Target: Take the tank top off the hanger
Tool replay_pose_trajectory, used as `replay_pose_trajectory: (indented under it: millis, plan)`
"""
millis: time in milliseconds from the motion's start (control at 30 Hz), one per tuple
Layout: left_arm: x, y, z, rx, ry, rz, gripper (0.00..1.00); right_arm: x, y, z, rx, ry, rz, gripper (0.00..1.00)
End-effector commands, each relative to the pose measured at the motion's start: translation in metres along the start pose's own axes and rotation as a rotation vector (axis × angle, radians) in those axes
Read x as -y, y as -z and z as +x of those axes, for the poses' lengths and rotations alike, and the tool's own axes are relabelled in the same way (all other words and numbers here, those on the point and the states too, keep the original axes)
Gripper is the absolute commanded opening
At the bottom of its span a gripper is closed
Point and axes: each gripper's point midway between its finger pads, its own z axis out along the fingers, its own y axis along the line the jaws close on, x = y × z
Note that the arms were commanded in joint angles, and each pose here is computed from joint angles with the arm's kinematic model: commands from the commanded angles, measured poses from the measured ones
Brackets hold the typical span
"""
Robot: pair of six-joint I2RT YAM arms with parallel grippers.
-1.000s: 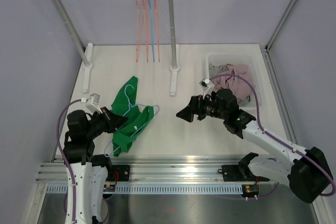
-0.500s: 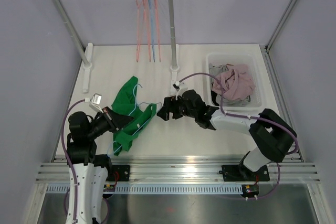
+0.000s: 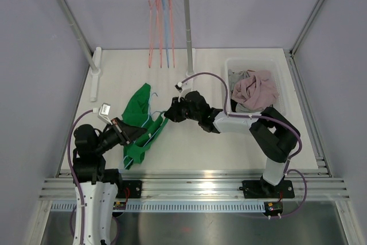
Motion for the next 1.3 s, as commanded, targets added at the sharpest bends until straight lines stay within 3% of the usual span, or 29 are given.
replay_pose_trajectory:
  millis: [0,33,167,267,433,633,733,767,833,933,1033,1133,1267]
  plan:
    - [0.021,0.004,-0.001,-0.012,-0.038,0.071,0.00,-0.008,-0.005,-0.009,0.032,0.035,-0.027,0.06]
    - [0.022,0.004,-0.002,-0.014,-0.043,0.071,0.00,-0.004,-0.005,-0.005,0.024,0.037,-0.011,0.00]
    - [0.027,0.005,-0.004,-0.017,-0.060,0.067,0.00,0.017,0.002,-0.007,0.037,0.057,0.101,0.00]
    - [0.028,0.008,-0.004,-0.028,-0.109,0.027,0.00,0.060,0.014,-0.022,0.065,0.103,0.332,0.00]
    - [0.052,0.016,-0.003,-0.090,-0.265,0.060,0.00,0.119,0.037,-0.043,0.046,0.093,0.523,0.00]
    - [0.106,0.026,-0.014,-0.111,-0.398,0.181,0.00,0.109,0.069,-0.068,0.078,0.106,0.484,0.00]
    - [0.136,0.027,-0.027,-0.077,-0.423,0.286,0.00,0.076,0.103,-0.102,0.147,0.068,0.343,0.00]
    - [0.158,0.030,-0.042,0.003,-0.518,0.370,0.00,0.063,0.110,-0.105,0.146,0.064,0.284,0.00]
    - [0.180,0.033,-0.054,0.087,-0.491,0.447,0.00,0.031,0.138,-0.119,0.182,0.066,0.190,0.00]
    - [0.242,0.061,-0.089,0.376,-0.687,0.632,0.00,-0.024,0.179,-0.136,0.238,0.068,-0.005,0.00]
    - [0.270,0.076,-0.122,0.619,-0.822,0.685,0.00,-0.085,0.218,-0.138,0.228,0.067,-0.262,0.00]
    - [0.288,0.078,-0.140,0.703,-0.937,0.715,0.00,-0.120,0.249,-0.131,0.169,0.088,-0.404,0.00]
    - [0.300,0.080,-0.176,0.891,-0.927,0.766,0.00,-0.130,0.272,-0.123,0.140,0.131,-0.429,0.00]
